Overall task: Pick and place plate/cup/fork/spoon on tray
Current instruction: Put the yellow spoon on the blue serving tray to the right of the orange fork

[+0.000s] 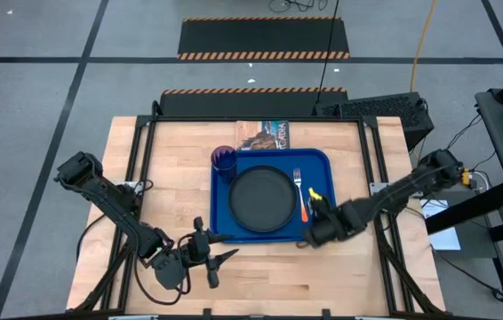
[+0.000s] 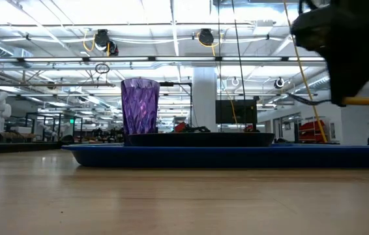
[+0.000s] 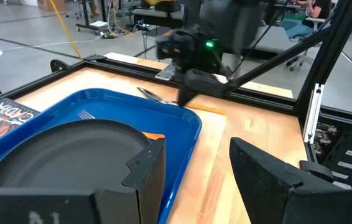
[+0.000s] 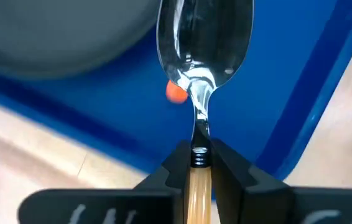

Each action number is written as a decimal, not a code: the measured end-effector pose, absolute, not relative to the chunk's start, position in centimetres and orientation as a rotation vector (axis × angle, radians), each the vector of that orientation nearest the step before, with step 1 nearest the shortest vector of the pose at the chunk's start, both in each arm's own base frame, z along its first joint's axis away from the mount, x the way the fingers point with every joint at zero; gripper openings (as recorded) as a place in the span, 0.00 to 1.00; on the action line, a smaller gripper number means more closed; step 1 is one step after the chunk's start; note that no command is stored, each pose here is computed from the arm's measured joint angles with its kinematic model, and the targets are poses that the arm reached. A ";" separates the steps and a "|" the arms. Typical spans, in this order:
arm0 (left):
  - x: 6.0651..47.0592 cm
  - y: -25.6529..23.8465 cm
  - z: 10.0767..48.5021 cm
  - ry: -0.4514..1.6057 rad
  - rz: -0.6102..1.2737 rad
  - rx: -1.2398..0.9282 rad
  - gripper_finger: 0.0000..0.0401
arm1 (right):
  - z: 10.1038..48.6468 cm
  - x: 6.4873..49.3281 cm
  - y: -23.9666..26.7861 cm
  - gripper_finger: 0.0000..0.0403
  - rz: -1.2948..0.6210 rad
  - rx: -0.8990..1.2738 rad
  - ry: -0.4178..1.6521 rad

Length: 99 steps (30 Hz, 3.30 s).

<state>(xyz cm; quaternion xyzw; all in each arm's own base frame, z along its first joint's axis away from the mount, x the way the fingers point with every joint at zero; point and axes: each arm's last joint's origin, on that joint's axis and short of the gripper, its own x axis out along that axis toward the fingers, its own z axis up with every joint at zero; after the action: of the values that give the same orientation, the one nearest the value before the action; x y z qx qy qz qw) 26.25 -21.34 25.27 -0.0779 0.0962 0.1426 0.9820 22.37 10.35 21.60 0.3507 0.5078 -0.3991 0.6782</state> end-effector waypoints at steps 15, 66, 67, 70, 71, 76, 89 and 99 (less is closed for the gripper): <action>26.6 -20.9 25.3 0.202 0.296 -0.093 0.45 | 23.1 23.3 2.9 0.08 -1.003 0.698 1.059; 26.6 -20.7 25.1 0.215 0.308 -0.100 0.45 | 14.6 21.9 -1.2 0.08 -1.111 0.965 0.974; 26.6 -20.7 25.1 0.215 0.308 -0.100 0.45 | 14.4 22.0 -1.2 0.08 -1.117 0.961 0.982; 26.6 -20.7 25.1 0.216 0.308 -0.099 0.45 | 13.9 22.3 -1.2 0.08 -1.117 0.948 0.990; 26.6 -20.7 25.1 0.216 0.308 -0.098 0.45 | 13.8 22.4 -1.2 0.08 -1.112 0.945 0.987; 26.6 -20.7 25.0 0.218 0.308 -0.096 0.45 | 13.7 22.6 -1.3 0.09 -1.113 0.927 0.965; 26.7 -20.2 24.5 0.267 0.328 -0.032 0.45 | 14.0 23.2 -0.4 0.24 -0.988 0.869 0.951; 26.6 -20.0 24.1 0.304 0.330 0.052 0.45 | 16.7 22.2 0.0 0.26 -0.858 0.705 0.914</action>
<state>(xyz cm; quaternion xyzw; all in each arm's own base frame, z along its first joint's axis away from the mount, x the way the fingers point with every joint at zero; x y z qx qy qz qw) 26.60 -19.96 24.14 0.0257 0.1505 0.1637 0.9746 22.24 -0.05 16.73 0.3228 0.4188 -0.3929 0.7524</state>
